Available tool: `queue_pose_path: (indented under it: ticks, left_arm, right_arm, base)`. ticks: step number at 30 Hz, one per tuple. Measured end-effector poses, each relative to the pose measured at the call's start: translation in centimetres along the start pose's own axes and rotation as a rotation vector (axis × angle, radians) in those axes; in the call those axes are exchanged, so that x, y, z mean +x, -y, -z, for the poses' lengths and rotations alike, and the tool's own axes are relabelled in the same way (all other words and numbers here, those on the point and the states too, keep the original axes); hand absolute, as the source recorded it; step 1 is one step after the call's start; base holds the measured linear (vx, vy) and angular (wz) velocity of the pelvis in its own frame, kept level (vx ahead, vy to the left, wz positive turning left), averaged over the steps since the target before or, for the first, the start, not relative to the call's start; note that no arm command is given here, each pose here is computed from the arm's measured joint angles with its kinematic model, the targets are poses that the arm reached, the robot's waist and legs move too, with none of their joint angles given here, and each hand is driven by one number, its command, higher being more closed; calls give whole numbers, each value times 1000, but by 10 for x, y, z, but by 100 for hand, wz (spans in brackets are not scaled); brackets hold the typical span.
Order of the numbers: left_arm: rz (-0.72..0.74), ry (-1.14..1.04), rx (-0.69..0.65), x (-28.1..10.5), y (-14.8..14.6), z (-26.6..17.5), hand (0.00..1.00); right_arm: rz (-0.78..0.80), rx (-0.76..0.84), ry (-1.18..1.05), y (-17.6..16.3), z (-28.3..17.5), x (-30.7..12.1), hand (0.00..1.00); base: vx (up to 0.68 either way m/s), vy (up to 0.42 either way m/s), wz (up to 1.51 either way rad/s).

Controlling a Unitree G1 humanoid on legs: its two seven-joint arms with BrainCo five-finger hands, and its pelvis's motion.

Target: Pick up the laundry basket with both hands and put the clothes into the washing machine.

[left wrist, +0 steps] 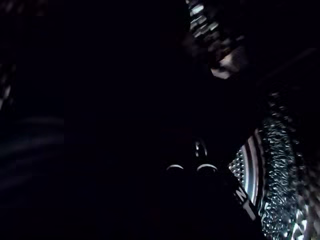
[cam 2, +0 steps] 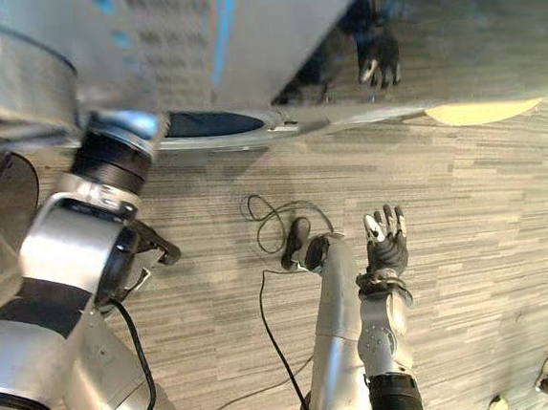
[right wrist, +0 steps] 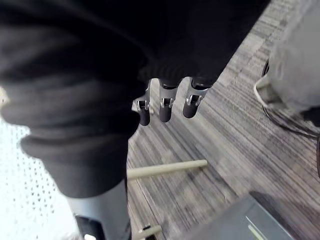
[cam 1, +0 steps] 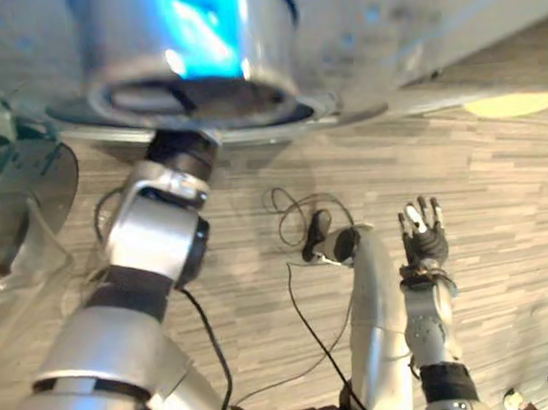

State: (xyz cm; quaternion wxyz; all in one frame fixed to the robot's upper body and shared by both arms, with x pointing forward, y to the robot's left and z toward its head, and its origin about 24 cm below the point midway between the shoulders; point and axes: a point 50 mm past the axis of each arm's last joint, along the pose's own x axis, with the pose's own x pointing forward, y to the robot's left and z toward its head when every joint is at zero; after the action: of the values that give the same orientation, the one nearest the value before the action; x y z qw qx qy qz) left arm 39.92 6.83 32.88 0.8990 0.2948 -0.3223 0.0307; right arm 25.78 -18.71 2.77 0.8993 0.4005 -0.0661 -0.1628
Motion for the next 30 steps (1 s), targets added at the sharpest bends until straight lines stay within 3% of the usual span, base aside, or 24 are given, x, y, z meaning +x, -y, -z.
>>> queue_pose_path:
  ticks: [2, 6, 10, 15, 16, 21, 25, 27, 30]
  left_arm:
    - [88, -65, 168, -23, 28, 32, 0]
    - [158, -68, 443, -54, 48, 67, 0]
    - [182, -100, 551, -76, 52, 90, 0]
    - [73, -370, 244, -96, 33, 127, 0]
    - [-46, -472, 25, -96, 16, 138, 0]
    - [-249, -575, -293, -105, -9, 161, 0]
    - [-306, -641, -488, -122, -1, 174, 0]
    - [-349, -720, -620, -145, 13, 185, 0]
    - [-353, -862, -685, -194, 41, 202, 0]
  right_arm:
    - [-18, -1, -4, -2, 1, -1, 0]
    - [10, -22, -9, 11, 4, -11, 0]
    - [47, -49, 10, 24, 0, -17, 0]
    - [96, -71, 22, 33, -6, -17, 0]
    - [107, -87, 11, 36, -8, -16, 0]
    - [114, -90, -9, 35, -5, -10, 0]
    - [106, -85, -18, 30, -3, -4, 0]
    - [116, -93, -32, 32, 1, -5, 0]
    - [130, -130, -66, 34, 8, -7, 0]
  base:
    - [96, -34, 7]
    - [87, -44, 6]
    - [37, -34, 25]
    - [-29, -50, 9]
    - [-64, -81, 3]
    - [-46, -71, 1]
    - [-30, -48, 2]
    - [-23, -40, 6]
    - [-29, -57, 6]
